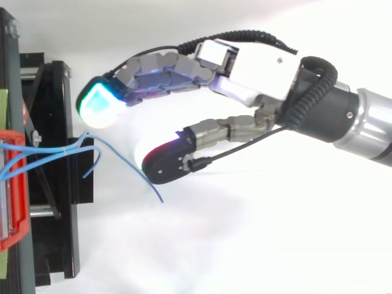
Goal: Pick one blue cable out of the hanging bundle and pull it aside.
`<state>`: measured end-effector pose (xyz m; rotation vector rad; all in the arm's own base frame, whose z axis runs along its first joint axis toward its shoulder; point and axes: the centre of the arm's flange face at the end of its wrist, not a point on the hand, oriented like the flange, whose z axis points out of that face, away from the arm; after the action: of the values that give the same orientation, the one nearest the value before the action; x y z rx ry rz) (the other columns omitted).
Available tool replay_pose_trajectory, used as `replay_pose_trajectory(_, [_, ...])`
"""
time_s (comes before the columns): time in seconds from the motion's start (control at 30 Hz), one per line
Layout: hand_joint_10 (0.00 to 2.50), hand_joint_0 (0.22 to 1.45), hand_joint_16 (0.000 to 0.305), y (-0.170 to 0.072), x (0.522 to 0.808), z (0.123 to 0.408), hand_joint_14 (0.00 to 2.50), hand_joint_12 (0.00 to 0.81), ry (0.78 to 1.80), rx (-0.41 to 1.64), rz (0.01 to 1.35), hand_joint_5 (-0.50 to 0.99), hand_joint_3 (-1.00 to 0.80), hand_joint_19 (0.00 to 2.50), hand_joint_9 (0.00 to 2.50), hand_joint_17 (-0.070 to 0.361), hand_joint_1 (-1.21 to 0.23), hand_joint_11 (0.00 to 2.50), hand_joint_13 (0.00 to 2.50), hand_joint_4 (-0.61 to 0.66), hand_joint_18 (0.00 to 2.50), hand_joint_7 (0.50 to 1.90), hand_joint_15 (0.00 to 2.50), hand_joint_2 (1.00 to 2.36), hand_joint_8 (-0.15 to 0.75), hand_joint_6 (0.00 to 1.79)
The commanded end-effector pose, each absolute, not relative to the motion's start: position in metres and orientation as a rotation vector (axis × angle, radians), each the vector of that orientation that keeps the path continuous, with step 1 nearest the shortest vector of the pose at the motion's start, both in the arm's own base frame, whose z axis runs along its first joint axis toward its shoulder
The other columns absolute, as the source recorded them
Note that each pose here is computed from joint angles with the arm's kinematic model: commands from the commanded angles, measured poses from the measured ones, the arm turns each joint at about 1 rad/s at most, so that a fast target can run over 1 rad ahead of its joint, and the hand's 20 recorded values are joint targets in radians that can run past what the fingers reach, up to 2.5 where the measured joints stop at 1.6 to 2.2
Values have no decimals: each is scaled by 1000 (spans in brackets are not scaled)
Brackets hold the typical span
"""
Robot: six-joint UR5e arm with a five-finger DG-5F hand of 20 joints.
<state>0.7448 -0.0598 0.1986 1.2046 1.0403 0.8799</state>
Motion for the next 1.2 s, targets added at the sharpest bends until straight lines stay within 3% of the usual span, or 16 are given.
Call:
replay_pose_trajectory(0.0, [2, 486, 44, -60, 754, 205, 6, 341, 1035, 1185, 870, -205, -500, 121, 474, 99, -690, 91, 387, 226, 262, 728, 143, 1000, 256, 502])
replay_pose_trajectory(0.1, [3, 485, 44, -59, 756, 208, 5, 341, 1025, 1161, 862, -205, -500, 120, 474, 99, -686, 95, 387, 226, 263, 731, 140, 1000, 257, 502])
replay_pose_trajectory(0.33, [2, 485, 44, -49, 779, 174, 5, 341, 999, 1137, 891, -205, -500, 127, 474, 99, -681, 95, 389, 226, 264, 731, 141, 1000, 257, 502])
replay_pose_trajectory(0.7, [3, 486, 44, -32, 784, 178, 5, 342, 1007, 1107, 893, -202, -500, 128, 479, 98, -678, 89, 405, 226, 269, 730, 151, 1000, 256, 502])
replay_pose_trajectory(0.9, [4, 486, 44, -23, 790, 146, 8, 343, 1002, 1123, 933, -188, -500, 135, 491, 98, -674, 94, 419, 246, 274, 761, 157, 1000, 258, 502])
replay_pose_trajectory(0.93, [3, 486, 44, -20, 793, 130, 6, 344, 995, 1128, 944, -186, -500, 134, 492, 98, -675, 94, 420, 248, 273, 763, 155, 1000, 260, 502])
replay_pose_trajectory(1.17, [4, 497, 43, -13, 802, 124, 7, 336, 998, 1132, 972, -143, -500, 161, 569, 96, -634, 102, 489, 294, 353, 873, 175, 1000, 265, 503])
